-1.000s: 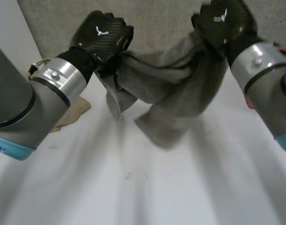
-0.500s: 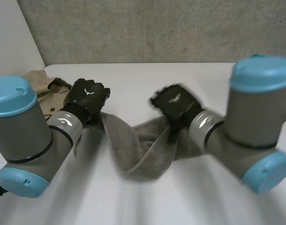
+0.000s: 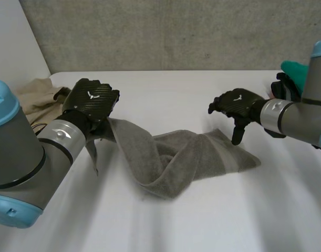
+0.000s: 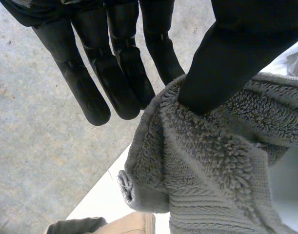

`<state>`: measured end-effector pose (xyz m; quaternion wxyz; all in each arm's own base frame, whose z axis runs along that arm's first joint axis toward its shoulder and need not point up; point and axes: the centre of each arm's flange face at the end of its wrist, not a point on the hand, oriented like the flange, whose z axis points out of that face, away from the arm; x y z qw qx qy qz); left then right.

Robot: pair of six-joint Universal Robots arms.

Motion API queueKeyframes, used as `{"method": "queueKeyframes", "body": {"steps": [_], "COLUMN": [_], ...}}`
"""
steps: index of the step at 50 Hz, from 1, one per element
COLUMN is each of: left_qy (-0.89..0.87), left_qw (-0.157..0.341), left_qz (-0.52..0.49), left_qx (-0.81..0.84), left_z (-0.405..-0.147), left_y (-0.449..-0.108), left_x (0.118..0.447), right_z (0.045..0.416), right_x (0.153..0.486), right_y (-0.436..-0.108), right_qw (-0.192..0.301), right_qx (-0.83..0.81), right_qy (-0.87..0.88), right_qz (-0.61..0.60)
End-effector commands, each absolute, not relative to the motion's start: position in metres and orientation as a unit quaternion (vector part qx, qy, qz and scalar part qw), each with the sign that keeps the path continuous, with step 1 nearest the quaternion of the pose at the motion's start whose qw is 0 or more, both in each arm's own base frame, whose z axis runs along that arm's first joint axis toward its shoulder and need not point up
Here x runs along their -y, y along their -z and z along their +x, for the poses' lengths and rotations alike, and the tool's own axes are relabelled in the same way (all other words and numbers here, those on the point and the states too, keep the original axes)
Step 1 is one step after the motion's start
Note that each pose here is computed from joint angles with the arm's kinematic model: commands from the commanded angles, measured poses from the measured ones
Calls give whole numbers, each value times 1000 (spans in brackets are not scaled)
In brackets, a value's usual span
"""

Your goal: Fold the laundry.

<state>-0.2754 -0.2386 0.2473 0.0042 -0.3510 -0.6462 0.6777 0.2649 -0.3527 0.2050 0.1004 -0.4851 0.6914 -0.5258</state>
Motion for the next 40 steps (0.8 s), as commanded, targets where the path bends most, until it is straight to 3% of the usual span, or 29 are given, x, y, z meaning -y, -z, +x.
{"method": "queueKeyframes", "body": {"steps": [1, 15, 19, 23, 26, 28, 32, 37, 40], "left_qy": [-678, -687, -699, -729, -777, -825, -892, -922, -908], "left_qw": [5, 3, 3, 4, -7, -18, -31, -36, -37], "left_qz": [-352, -345, -341, -330, -301, -269, -213, -179, -187], "left_qx": [646, 640, 629, 600, 553, 497, 396, 343, 372], "left_z": [-275, -276, -280, -290, -293, -293, -294, -295, -293], "left_y": [-247, -251, -255, -266, -294, -329, -382, -397, -371], "left_x": [237, 244, 254, 282, 321, 345, 366, 368, 369], "right_z": [286, 300, 302, 304, 300, 294, 279, 266, 264], "right_x": [357, 359, 372, 399, 420, 425, 416, 390, 374], "right_y": [-172, -142, -157, -198, -253, -304, -364, -394, -385], "right_qw": [148, 168, 150, 94, 48, 27, -5, -17, -9], "right_qx": [-687, -700, -680, -643, -584, -526, -437, -401, -420], "right_qy": [508, 487, 522, 611, 716, 791, 870, 893, 881], "right_qz": [-498, -496, -492, -452, -378, -310, -226, -202, -219]}}
